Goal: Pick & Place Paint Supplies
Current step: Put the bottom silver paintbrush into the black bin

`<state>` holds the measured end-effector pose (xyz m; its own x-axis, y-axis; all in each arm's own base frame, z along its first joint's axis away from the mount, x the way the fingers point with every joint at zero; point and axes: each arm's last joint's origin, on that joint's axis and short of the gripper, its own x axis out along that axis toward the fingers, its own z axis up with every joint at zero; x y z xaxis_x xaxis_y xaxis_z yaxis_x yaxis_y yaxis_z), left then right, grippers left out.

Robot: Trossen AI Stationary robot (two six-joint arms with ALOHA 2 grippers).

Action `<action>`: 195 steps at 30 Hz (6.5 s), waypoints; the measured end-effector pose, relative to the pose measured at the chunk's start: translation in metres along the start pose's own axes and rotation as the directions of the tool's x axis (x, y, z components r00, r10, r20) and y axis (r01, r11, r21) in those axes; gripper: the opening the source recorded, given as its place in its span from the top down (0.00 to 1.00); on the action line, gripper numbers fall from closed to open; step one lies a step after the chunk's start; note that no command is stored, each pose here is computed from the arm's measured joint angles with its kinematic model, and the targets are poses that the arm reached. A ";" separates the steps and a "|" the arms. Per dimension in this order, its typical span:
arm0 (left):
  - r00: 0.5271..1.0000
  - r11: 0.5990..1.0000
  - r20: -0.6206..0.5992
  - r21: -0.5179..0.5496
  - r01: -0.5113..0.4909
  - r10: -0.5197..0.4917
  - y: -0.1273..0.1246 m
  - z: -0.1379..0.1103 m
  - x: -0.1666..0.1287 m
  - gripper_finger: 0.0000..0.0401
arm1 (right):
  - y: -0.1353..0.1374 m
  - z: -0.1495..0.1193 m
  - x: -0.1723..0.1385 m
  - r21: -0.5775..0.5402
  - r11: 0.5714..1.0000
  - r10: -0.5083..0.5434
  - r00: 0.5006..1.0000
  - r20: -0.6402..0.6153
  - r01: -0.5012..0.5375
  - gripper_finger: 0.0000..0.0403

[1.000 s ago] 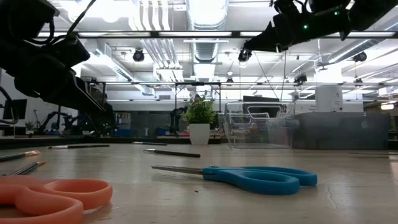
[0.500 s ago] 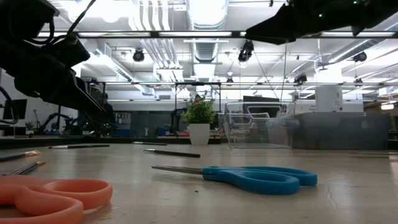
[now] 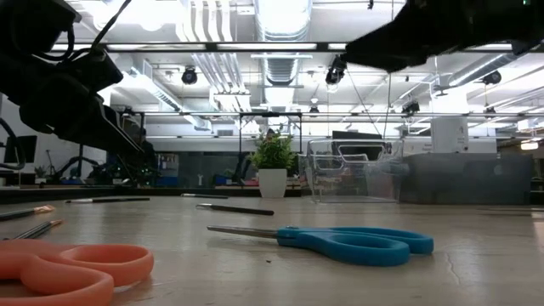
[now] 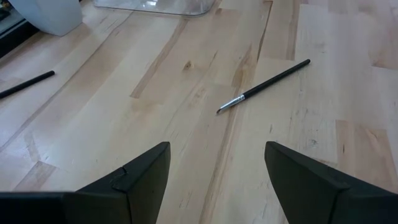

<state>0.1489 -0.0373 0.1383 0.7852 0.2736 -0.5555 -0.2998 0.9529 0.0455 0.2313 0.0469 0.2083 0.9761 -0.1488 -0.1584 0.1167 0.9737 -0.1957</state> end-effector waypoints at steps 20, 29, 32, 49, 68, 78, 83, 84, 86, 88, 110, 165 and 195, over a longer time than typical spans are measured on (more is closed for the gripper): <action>1.000 1.000 -0.012 0.008 -0.004 0.005 0.001 -0.001 0.000 0.34 | 0.039 0.003 0.097 0.204 0.965 -0.147 0.983 -0.112 0.168 0.31; 1.000 1.000 -0.012 0.008 -0.005 0.005 0.001 -0.001 0.000 0.34 | 0.050 -0.001 0.123 0.163 0.968 -0.159 0.971 -0.180 0.189 0.31; 1.000 1.000 -0.012 0.008 -0.004 0.004 0.001 -0.001 0.000 0.34 | 0.051 0.004 0.125 0.152 0.971 -0.160 0.974 -0.162 0.185 0.31; 1.000 1.000 -0.013 0.008 -0.005 0.005 0.001 -0.001 0.000 0.34 | 0.051 -0.005 0.123 0.147 0.976 -0.121 0.961 -0.250 0.161 0.31; 1.000 1.000 -0.013 0.009 -0.005 0.005 0.001 -0.001 0.000 0.34 | 0.066 -0.047 0.167 0.166 0.962 -0.155 0.935 -0.318 0.216 0.31; 1.000 1.000 -0.017 0.011 -0.006 0.006 0.001 -0.002 0.000 0.34 | 0.068 -0.071 0.185 0.224 0.941 -0.155 0.914 -0.376 0.252 0.31; 1.000 1.000 -0.017 0.011 -0.006 0.007 0.001 -0.002 0.000 0.34 | 0.069 -0.082 0.187 0.222 0.939 -0.158 0.903 -0.400 0.262 0.31; 1.000 1.000 -0.018 0.011 -0.007 0.007 0.001 -0.002 0.000 0.34 | 0.069 -0.084 0.187 0.221 0.939 -0.158 0.902 -0.401 0.263 0.31; 1.000 1.000 -0.017 0.011 -0.006 0.006 0.001 -0.002 0.000 0.34 | 0.069 -0.086 0.187 0.214 0.940 -0.159 0.897 -0.412 0.265 0.31; 1.000 1.000 -0.017 0.011 -0.006 0.007 0.001 -0.002 0.000 0.34 | 0.069 -0.087 0.187 0.211 0.940 -0.160 0.893 -0.421 0.268 0.31; 1.000 1.000 -0.017 0.011 -0.006 0.007 0.001 -0.002 0.000 0.34 | 0.068 -0.093 0.184 0.240 0.937 -0.119 0.877 -0.465 0.254 0.50; 1.000 1.000 -0.017 0.011 -0.006 0.007 0.001 -0.002 0.000 0.34 | 0.069 -0.093 0.180 0.227 0.945 -0.096 0.860 -0.502 0.238 0.96; 1.000 1.000 -0.017 0.011 -0.007 0.007 0.001 -0.002 0.000 0.34 | 0.068 -0.082 0.172 0.208 0.951 -0.091 0.847 -0.523 0.230 0.96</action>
<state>0.1477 -0.0368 0.1367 0.7738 0.2777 -0.5693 -0.2989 0.9525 0.0584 0.3923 0.0734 0.0888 0.7206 -0.3049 -0.6227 0.3741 0.9272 -0.0211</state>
